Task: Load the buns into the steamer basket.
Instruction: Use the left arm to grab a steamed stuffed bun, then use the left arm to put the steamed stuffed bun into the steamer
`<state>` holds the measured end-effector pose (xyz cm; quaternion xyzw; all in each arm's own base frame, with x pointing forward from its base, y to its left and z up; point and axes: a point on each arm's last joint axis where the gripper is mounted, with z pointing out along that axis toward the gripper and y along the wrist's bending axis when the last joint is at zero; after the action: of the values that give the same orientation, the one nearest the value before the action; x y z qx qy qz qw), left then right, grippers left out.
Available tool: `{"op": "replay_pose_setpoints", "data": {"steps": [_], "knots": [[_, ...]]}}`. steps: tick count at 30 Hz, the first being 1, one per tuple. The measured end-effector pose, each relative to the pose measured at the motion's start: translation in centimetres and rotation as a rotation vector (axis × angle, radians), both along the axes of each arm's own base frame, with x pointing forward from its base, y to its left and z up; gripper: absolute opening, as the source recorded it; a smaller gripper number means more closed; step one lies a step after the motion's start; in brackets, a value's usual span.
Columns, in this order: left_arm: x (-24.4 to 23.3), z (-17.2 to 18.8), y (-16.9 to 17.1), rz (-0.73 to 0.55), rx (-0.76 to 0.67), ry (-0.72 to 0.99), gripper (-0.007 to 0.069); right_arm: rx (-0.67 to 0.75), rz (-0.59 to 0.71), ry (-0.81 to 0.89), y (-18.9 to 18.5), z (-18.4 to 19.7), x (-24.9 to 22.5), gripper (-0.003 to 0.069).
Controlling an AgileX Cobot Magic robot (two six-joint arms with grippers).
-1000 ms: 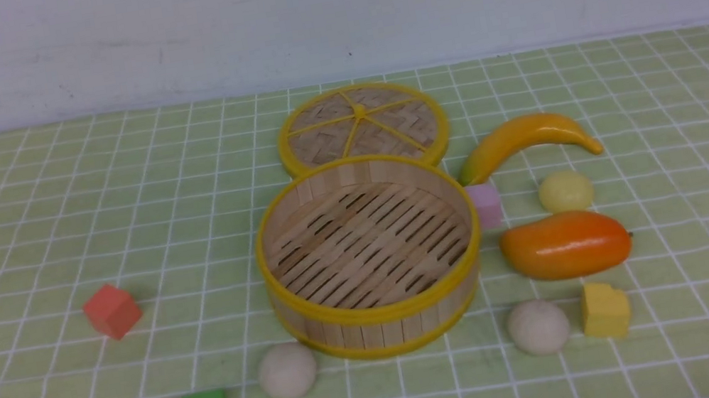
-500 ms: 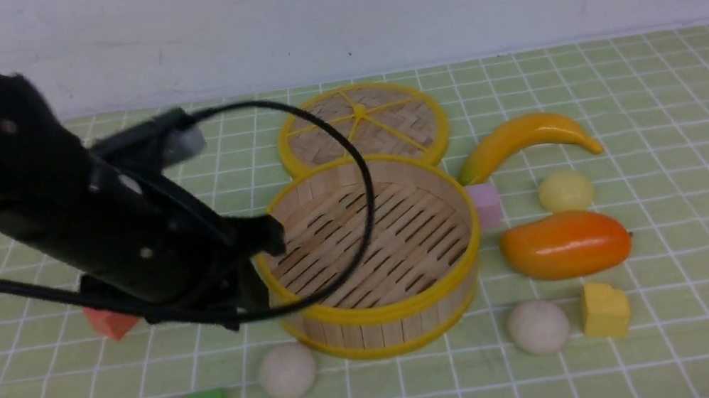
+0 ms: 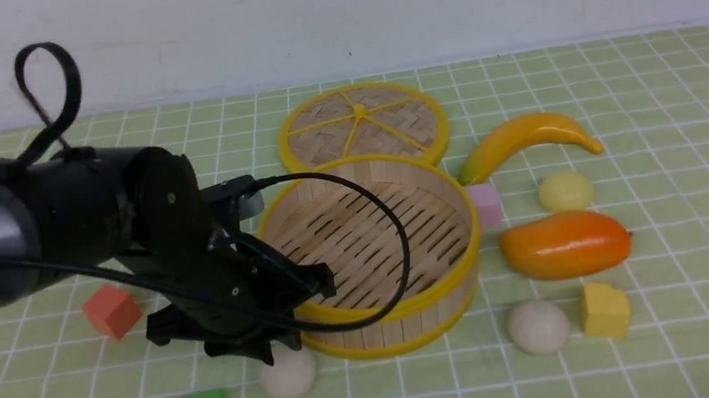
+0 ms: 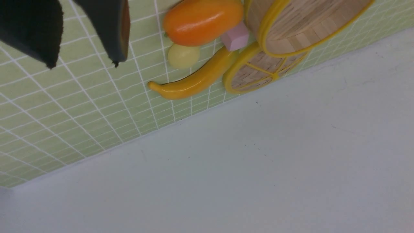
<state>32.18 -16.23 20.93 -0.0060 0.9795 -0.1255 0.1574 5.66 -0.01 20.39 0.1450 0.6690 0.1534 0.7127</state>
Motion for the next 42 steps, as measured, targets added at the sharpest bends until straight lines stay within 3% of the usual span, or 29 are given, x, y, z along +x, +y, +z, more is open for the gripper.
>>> {"op": "replay_pose_setpoints", "data": {"steps": [19, 26, 30, 42], "knots": [[0.6, -2.5, -0.2, 0.003, 0.039, 0.062, 0.0218, 0.000, 0.000, 0.000, 0.0, 0.0, 0.0, 0.0239], [0.3, -2.3, -0.1, -0.009, 0.049, 0.079, -0.0002, 0.000, 0.000, 0.000, 0.0, 0.0, 0.0, 0.0239], [0.1, -1.6, 0.0, -0.014, 0.048, 0.075, -0.0013, 0.000, 0.000, 0.000, 0.0, 0.0, 0.0, 0.0239], [2.8, 11.2, -1.2, -0.060, -0.035, -0.193, -0.0013, 0.000, 0.000, 0.000, 0.0, 0.0, 0.0, 0.0239]]}}
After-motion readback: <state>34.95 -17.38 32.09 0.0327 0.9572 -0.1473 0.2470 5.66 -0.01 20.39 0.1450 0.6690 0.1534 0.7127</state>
